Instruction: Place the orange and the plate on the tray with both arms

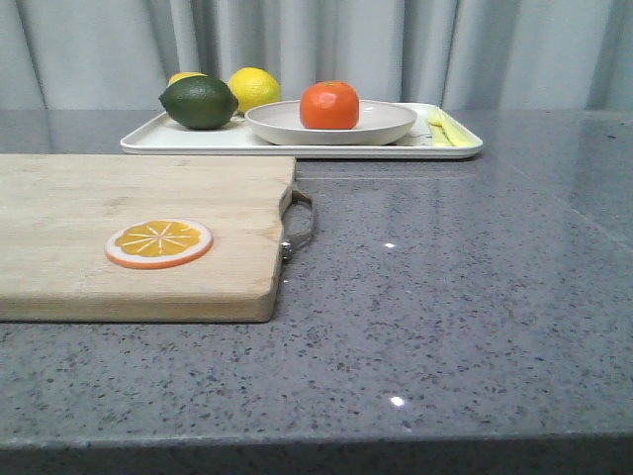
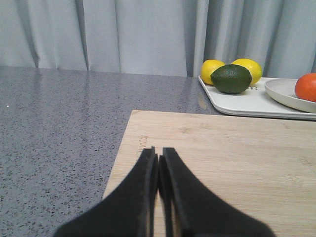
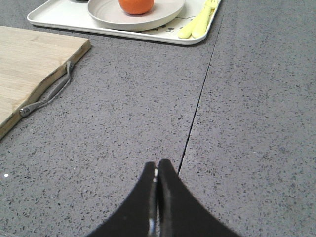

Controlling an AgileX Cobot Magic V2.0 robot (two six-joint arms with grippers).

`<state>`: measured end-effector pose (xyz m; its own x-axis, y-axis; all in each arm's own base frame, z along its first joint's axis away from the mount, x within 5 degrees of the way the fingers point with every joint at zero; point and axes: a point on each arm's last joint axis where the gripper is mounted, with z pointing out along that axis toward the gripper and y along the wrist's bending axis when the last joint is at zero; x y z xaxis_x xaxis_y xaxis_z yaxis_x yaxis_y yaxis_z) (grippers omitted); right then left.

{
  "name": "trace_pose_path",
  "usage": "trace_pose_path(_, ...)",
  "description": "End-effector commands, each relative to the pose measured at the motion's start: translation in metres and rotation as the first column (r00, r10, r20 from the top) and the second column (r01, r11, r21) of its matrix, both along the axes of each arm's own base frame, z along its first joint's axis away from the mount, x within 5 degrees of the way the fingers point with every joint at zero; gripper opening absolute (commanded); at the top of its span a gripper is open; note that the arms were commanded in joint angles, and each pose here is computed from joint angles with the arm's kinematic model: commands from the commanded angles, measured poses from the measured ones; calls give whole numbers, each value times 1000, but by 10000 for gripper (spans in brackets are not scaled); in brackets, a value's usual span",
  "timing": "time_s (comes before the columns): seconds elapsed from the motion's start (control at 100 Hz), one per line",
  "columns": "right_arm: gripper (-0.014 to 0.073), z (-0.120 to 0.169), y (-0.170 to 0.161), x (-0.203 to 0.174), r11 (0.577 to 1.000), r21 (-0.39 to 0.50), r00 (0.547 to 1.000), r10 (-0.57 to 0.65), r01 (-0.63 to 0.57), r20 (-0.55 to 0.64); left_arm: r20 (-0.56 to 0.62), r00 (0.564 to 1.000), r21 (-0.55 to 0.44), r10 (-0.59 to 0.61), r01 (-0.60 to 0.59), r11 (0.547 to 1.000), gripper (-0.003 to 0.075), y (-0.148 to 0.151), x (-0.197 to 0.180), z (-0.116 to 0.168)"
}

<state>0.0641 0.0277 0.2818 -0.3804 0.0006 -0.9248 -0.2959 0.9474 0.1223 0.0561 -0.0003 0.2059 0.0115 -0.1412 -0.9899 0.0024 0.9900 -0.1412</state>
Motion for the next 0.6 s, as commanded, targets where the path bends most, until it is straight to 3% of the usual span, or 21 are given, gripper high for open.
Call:
trace_pose_path(0.0,-68,14,-1,3,999,24,996,-26,24,80,87,996,-3,8,-7,1000,-19,1,-2,1)
trace_pose_path(0.42,-68,14,-2,2,999,25,996,-29,26,86,87,996,-3,8,-7,1000,-19,1,-2,1)
trace_pose_path(0.59,-68,15,-5,2,997,37,982,-72,66,174,87,996,-3,8,-7,1000,-19,1,-2,1)
